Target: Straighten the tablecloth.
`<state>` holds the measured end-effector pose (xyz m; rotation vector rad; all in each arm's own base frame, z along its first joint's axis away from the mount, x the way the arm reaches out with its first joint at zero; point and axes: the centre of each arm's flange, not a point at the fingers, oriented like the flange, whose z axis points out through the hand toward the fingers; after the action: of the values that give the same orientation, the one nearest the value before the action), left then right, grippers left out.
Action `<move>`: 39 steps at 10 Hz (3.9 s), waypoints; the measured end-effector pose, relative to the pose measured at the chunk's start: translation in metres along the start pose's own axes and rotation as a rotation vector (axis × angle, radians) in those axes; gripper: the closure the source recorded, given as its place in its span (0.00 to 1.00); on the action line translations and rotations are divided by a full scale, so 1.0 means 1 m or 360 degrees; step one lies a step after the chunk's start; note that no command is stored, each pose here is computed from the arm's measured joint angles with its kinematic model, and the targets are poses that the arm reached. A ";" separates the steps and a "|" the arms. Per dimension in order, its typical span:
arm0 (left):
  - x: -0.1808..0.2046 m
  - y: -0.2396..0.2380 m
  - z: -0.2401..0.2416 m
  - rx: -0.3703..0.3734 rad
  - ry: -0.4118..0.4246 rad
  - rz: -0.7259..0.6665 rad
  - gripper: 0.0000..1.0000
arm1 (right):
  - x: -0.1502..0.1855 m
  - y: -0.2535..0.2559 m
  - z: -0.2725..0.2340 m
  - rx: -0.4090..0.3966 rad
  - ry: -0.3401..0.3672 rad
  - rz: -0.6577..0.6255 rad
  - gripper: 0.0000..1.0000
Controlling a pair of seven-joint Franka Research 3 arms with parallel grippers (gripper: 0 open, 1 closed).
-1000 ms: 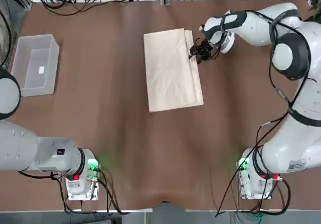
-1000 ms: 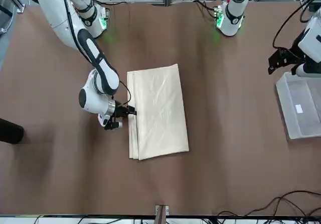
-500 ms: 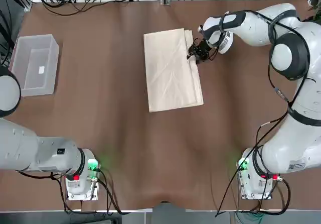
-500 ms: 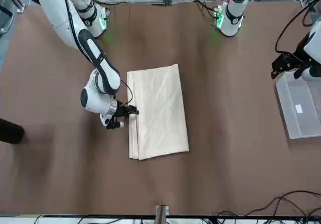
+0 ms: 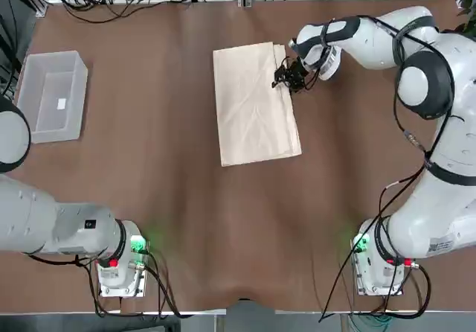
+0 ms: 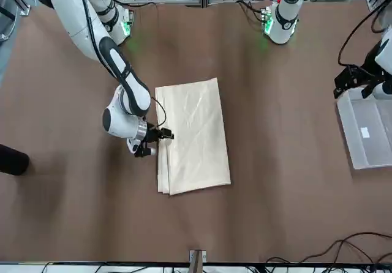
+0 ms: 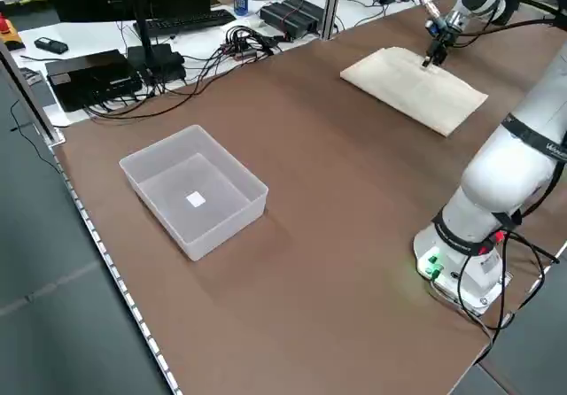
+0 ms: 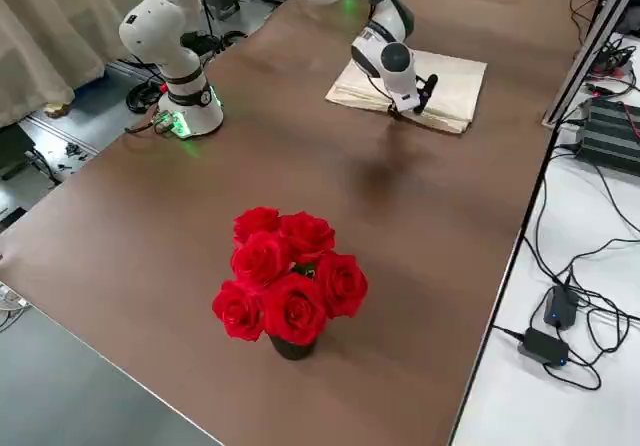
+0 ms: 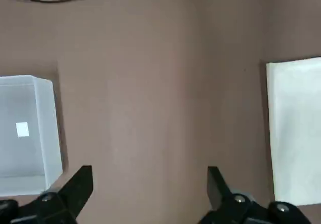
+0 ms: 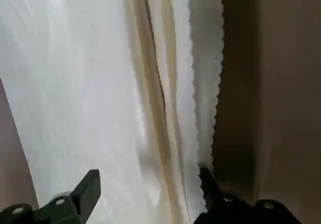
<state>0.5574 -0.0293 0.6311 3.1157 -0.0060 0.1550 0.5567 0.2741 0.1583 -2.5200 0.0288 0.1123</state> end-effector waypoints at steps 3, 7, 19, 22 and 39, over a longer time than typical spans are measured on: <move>0.000 -0.002 0.000 0.0000 0.0005 -0.0005 0.00 | -0.001 -0.001 0.003 0.0001 -0.0006 -0.0098 0.47; 0.000 -0.002 0.000 0.0000 0.0005 -0.0005 0.00 | 0.001 0.005 0.002 -0.0003 -0.0001 -0.0270 0.97; 0.001 -0.002 0.001 0.0000 0.0001 -0.0003 0.00 | 0.023 0.206 -0.167 0.0273 0.0047 -0.0354 0.97; 0.001 -0.001 0.001 0.0000 0.0001 -0.0001 0.00 | 0.020 0.230 -0.189 0.0186 0.0038 -0.0416 0.97; 0.001 0.007 0.002 -0.0002 0.0000 0.0017 0.00 | -0.022 0.385 -0.310 0.0029 0.0090 -0.0581 0.52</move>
<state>0.5582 -0.0364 0.6297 3.1149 -0.0229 0.1548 0.5396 -0.2195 0.1885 -2.4651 -0.4031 -0.1067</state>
